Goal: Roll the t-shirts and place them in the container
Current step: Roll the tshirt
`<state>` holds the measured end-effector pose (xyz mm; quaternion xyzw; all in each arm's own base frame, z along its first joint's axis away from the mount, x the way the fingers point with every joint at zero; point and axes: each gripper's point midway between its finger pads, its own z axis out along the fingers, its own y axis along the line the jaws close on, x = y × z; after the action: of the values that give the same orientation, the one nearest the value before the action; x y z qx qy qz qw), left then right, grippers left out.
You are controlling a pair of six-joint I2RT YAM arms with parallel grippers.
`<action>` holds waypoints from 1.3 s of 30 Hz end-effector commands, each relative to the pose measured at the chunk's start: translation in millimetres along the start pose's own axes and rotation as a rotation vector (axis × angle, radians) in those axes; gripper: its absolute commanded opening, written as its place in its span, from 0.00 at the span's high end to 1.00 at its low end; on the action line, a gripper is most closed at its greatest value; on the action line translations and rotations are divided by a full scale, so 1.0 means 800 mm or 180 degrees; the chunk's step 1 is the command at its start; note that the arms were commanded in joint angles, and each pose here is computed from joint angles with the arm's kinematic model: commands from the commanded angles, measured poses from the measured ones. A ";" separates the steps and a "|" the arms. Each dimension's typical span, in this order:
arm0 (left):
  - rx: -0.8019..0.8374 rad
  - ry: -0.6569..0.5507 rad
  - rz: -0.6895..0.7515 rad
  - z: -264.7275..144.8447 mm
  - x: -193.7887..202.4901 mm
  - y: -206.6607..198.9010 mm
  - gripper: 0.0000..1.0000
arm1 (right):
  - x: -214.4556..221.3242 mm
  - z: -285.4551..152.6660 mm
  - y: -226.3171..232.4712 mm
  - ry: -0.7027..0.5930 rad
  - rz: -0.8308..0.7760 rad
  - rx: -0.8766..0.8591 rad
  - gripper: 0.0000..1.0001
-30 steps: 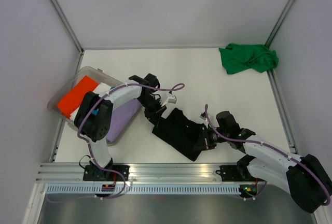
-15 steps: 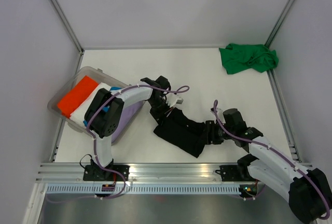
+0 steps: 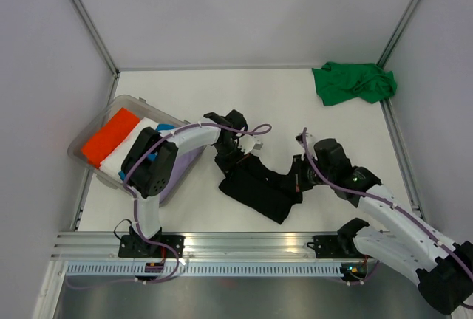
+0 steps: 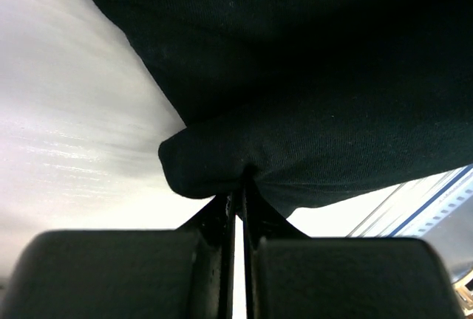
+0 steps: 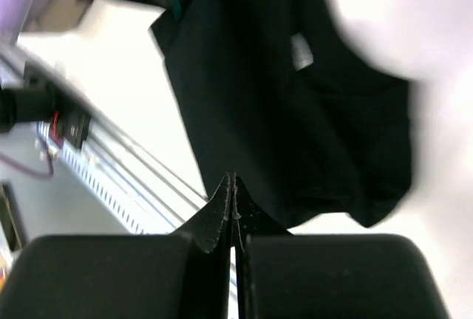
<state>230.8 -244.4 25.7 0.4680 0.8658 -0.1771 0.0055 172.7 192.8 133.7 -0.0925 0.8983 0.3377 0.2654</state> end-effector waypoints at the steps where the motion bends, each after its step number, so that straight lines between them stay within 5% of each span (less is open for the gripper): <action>1: -0.0327 -0.0170 -0.0013 -0.010 -0.016 0.019 0.98 | 0.020 0.022 0.023 0.0114 -0.0168 -0.0264 1.00; 12: -0.0455 -0.0217 0.0061 -0.017 -0.018 0.026 0.96 | 0.082 0.072 -0.059 0.0414 0.0476 0.0409 1.00; 23: -0.0456 -0.0384 0.0188 -0.025 -0.026 0.025 0.88 | 0.103 0.066 -0.099 0.0555 0.0443 0.0764 1.00; 28: -0.0674 -0.0605 0.0192 -0.051 -0.040 0.040 0.73 | 0.093 0.066 -0.097 0.0487 0.0393 0.0706 1.00; 33: -0.1166 -0.1063 0.1167 -0.108 -0.067 0.041 0.61 | 0.079 0.065 -0.085 0.0453 0.0191 0.0569 1.00; 35: -0.1480 -0.1161 0.1892 -0.122 -0.078 0.040 0.59 | 0.078 0.066 -0.085 0.0458 0.0157 0.0551 1.00; 37: -0.1613 -0.1204 0.2565 -0.124 -0.062 0.026 0.46 | 0.079 0.067 -0.086 0.0458 0.0138 0.0556 1.00; 39: -0.1724 -0.1311 0.3245 -0.115 -0.052 0.005 0.13 | 0.079 0.070 -0.086 0.0435 0.0160 0.0547 1.00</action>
<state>273.9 -236.5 108.6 0.6517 0.6902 -0.0696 0.3068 162.3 181.8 27.1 -0.0617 0.9406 0.2725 0.1931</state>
